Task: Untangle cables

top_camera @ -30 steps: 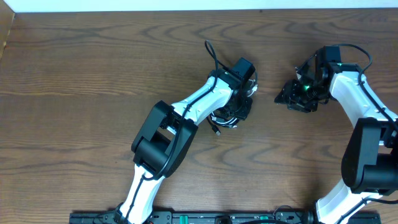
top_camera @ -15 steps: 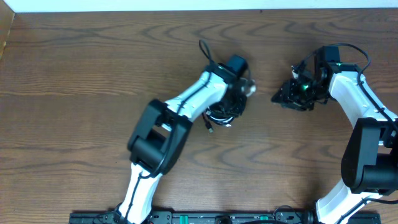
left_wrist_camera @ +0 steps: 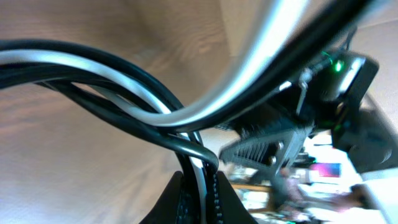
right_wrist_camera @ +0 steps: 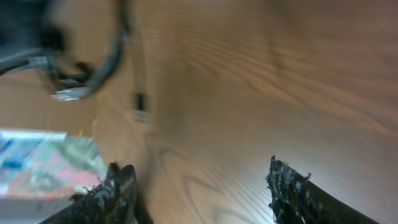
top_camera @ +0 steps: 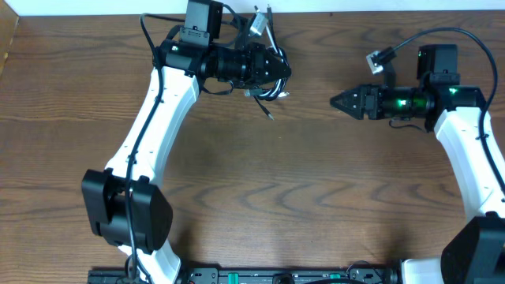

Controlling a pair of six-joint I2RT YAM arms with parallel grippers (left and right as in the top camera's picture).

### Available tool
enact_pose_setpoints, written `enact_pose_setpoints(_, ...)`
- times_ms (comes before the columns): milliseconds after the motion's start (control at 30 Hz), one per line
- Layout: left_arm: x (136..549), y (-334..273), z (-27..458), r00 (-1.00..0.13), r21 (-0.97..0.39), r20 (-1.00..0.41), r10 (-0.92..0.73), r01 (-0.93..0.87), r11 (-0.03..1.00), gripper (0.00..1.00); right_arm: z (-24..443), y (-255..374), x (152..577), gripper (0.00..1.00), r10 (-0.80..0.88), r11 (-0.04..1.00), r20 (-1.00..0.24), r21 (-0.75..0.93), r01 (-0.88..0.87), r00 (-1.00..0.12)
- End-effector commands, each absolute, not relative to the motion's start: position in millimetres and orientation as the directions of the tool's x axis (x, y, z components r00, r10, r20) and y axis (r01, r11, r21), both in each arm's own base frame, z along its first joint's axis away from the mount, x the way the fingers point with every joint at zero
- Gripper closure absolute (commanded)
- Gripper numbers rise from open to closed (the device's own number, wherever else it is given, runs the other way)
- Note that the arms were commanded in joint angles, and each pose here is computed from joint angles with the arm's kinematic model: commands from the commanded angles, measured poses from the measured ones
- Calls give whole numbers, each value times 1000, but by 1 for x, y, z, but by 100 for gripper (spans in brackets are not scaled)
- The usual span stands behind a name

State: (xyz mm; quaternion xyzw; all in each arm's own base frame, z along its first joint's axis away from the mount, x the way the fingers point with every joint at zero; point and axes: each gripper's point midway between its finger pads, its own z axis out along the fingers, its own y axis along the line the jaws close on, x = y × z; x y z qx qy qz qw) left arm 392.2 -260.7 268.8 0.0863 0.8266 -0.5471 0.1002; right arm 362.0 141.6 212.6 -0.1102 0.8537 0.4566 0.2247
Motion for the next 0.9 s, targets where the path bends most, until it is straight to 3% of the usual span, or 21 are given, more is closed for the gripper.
enact_pose_setpoints(0,386,-269,277,-996,-950,-89,25,92,297,92,237,172,350,34,-47,417,-553,746,-520,-832)
enact_pose_setpoints(300,394,-279,283,-998,-954,-57,-15,50,295,92,256,213,353,33,-62,348,-605,733,-585,-794)
enact_pose_setpoints(467,398,-278,279,-998,-948,-61,-36,47,316,93,264,215,360,43,-17,342,-581,762,-550,-814)
enact_pose_setpoints(633,399,-279,276,-997,-942,-57,-53,36,334,92,266,221,359,47,-20,335,-582,762,-554,-813)
enact_pose_setpoints(867,397,-283,276,-997,-942,-58,-44,40,334,93,255,230,364,67,-8,412,-553,757,-507,-833)
